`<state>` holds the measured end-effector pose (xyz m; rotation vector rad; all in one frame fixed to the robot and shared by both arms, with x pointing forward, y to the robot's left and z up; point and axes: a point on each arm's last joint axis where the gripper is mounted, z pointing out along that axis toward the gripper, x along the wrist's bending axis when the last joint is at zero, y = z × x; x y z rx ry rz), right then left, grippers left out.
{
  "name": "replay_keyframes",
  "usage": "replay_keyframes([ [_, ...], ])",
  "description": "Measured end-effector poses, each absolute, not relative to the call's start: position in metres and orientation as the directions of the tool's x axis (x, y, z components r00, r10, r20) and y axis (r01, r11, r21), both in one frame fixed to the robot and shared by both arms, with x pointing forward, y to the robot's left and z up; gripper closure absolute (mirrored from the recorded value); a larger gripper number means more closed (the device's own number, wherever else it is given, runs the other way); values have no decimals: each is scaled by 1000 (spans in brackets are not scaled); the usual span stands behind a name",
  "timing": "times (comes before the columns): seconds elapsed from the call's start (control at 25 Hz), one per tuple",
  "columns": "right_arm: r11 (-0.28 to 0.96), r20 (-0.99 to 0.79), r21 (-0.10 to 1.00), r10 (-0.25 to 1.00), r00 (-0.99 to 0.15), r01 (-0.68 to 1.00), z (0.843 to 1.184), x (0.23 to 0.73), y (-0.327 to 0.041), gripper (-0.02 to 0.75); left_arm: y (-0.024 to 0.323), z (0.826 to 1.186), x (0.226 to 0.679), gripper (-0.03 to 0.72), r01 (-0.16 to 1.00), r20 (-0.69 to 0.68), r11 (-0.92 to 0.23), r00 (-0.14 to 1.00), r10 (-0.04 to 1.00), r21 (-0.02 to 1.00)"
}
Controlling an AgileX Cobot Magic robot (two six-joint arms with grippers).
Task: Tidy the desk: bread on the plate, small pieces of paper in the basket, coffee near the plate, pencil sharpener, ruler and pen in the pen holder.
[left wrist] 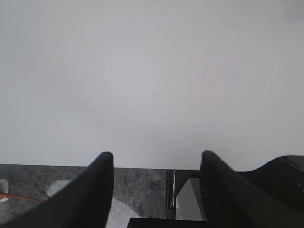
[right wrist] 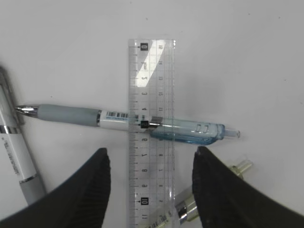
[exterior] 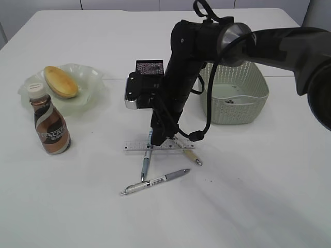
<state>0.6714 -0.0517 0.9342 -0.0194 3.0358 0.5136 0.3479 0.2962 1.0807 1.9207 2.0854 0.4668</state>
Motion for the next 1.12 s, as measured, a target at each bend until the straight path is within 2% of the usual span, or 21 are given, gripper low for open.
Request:
replay_keyframes([
  [0.32, 944, -59, 329, 10, -998, -10, 934, 671, -52, 330, 296, 1081, 348, 267, 910, 21, 70, -87, 996, 409],
  [0.6, 952, -62, 305, 37, -997, 16, 933, 672, -54, 237, 296, 1081, 348, 267, 910, 21, 70, -87, 996, 409],
  [1.12, 960, -86, 279, 34, -996, 9, 924, 676, -55, 227, 296, 1081, 348, 272, 910, 21, 70, -87, 996, 409],
])
